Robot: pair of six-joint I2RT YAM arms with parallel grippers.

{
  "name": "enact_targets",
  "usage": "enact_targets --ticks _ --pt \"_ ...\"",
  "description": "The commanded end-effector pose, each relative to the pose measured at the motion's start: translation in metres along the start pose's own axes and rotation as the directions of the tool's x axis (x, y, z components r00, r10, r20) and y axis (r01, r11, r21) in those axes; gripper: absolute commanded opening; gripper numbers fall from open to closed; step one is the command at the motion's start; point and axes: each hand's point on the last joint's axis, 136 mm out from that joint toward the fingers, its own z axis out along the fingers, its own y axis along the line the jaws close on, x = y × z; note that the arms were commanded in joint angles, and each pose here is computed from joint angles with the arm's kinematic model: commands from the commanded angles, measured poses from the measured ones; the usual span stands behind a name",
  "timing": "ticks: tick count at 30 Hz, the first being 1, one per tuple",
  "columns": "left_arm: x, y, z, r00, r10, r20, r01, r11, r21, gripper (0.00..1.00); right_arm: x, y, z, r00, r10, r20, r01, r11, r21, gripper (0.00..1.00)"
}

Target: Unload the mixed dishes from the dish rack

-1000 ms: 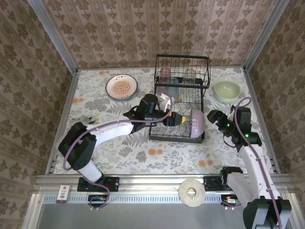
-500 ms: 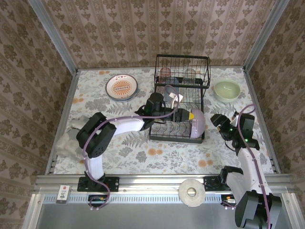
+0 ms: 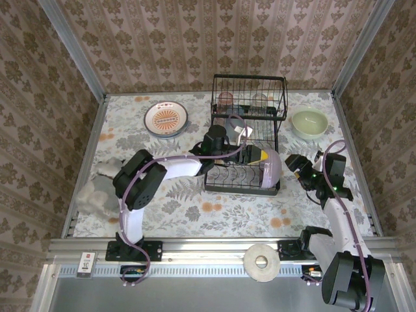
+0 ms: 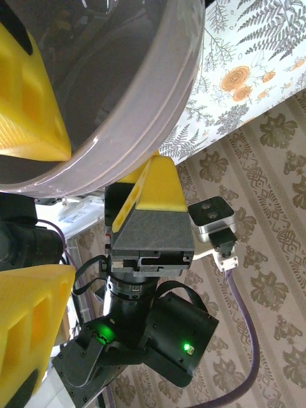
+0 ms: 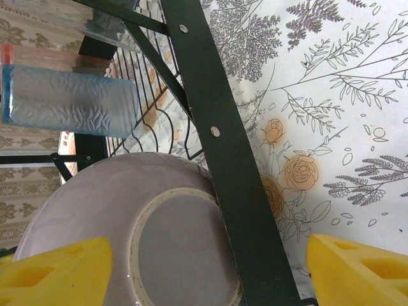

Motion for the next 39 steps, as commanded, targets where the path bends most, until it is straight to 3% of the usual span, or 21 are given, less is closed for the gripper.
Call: enact_targets --ticks 1,12,21,25,33,39 --pt "0.0 -0.009 0.008 1.0 -0.009 -0.016 0.009 0.999 0.041 0.44 0.002 0.002 0.003 0.999 -0.029 -0.015 0.028 0.999 -0.028 0.81" --pt "0.009 0.014 0.012 0.997 -0.069 -0.032 0.068 0.997 -0.039 0.47 0.007 0.002 0.01 0.998 -0.039 -0.051 0.036 0.998 -0.042 0.8" --pt "0.006 -0.002 0.017 0.995 -0.096 -0.036 0.099 0.992 0.082 0.26 0.011 -0.001 0.017 0.996 -0.048 -0.074 0.045 0.998 -0.038 0.8" --pt "0.009 0.017 0.015 0.992 -0.113 -0.061 0.117 0.991 0.057 0.18 0.012 0.001 0.02 0.994 -0.07 -0.086 0.068 0.997 -0.035 0.8" --pt "0.008 0.015 0.01 0.991 -0.104 -0.086 0.111 0.99 0.086 0.0 0.013 0.005 0.029 0.988 -0.104 -0.115 0.102 0.994 -0.026 0.8" --pt "0.013 0.028 -0.002 0.988 -0.089 -0.122 0.101 0.99 0.099 0.0 0.007 0.006 0.036 0.986 -0.117 -0.123 0.116 0.993 -0.012 0.8"
